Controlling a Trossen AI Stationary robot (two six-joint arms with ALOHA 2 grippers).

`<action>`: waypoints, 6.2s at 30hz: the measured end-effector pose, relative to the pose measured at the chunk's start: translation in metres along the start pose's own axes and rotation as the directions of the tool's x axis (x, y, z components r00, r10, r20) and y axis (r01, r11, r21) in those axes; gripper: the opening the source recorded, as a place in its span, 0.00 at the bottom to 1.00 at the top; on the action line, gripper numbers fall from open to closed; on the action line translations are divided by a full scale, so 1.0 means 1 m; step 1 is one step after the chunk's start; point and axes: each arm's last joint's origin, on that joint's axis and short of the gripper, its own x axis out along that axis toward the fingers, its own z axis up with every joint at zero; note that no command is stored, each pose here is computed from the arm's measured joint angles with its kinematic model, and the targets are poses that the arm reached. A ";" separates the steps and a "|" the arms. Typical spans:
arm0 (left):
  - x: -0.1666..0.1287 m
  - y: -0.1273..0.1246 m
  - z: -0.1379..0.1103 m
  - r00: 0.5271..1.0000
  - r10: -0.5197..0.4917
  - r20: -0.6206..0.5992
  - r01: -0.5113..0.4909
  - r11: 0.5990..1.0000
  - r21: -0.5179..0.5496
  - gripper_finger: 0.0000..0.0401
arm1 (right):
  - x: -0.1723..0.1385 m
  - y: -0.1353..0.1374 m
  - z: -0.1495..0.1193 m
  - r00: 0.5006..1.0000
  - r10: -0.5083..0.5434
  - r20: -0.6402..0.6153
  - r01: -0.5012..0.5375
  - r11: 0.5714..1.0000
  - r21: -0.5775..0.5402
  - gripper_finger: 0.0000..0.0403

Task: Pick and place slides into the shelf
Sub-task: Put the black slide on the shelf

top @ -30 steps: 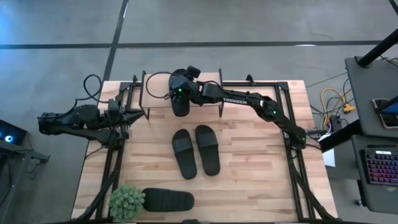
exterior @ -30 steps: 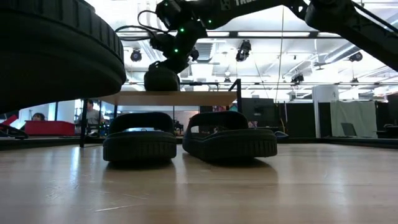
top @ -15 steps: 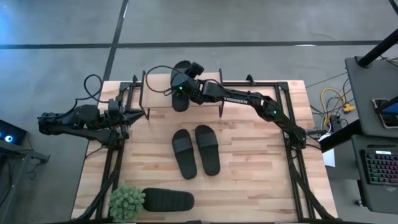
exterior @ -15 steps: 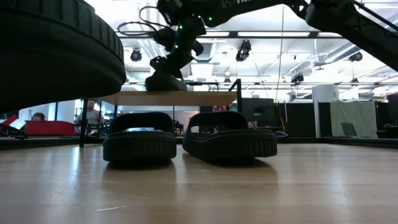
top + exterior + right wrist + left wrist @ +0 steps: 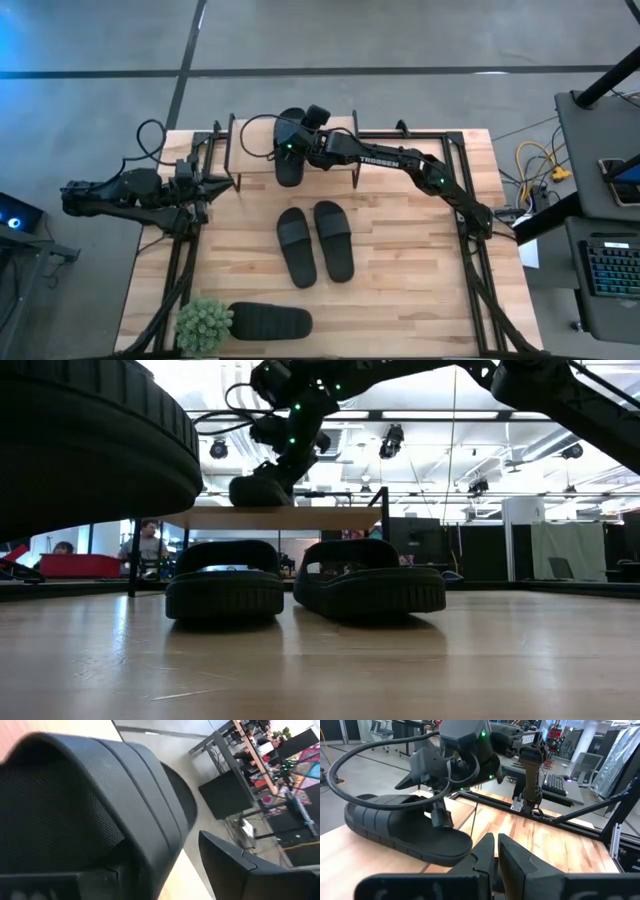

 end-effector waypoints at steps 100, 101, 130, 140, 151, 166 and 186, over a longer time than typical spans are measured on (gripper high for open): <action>0.001 -0.001 -0.001 1.000 -0.014 -0.009 0.014 1.000 -0.020 0.03 | -0.071 -0.005 -0.013 0.643 0.755 -0.129 -0.678 0.639 0.365 0.02; 0.001 -0.001 -0.001 1.000 -0.014 -0.010 0.014 1.000 -0.020 0.03 | -0.071 -0.004 -0.013 0.643 0.755 -0.127 -0.678 0.639 0.364 0.02; 0.001 -0.001 0.000 1.000 -0.014 -0.008 0.014 1.000 -0.024 0.03 | -0.048 0.001 -0.012 0.736 0.675 -0.046 -0.615 0.696 0.372 0.02; 0.001 -0.001 -0.001 1.000 -0.014 -0.011 0.013 1.000 -0.020 0.03 | -0.068 0.003 -0.022 0.553 0.821 -0.141 -0.719 0.557 0.416 0.02; 0.001 -0.001 -0.001 1.000 -0.014 -0.012 0.014 1.000 -0.019 0.03 | -0.072 0.033 -0.004 0.528 0.849 0.022 -0.782 0.476 0.402 0.02; 0.000 0.000 -0.001 1.000 -0.012 -0.016 0.012 1.000 -0.016 0.03 | -0.054 0.025 -0.003 0.615 0.786 0.071 -0.732 0.534 0.423 0.02; 0.000 0.000 -0.001 1.000 -0.014 -0.014 0.013 1.000 -0.017 0.03 | -0.056 0.031 -0.006 0.644 0.764 0.044 -0.709 0.574 0.410 0.02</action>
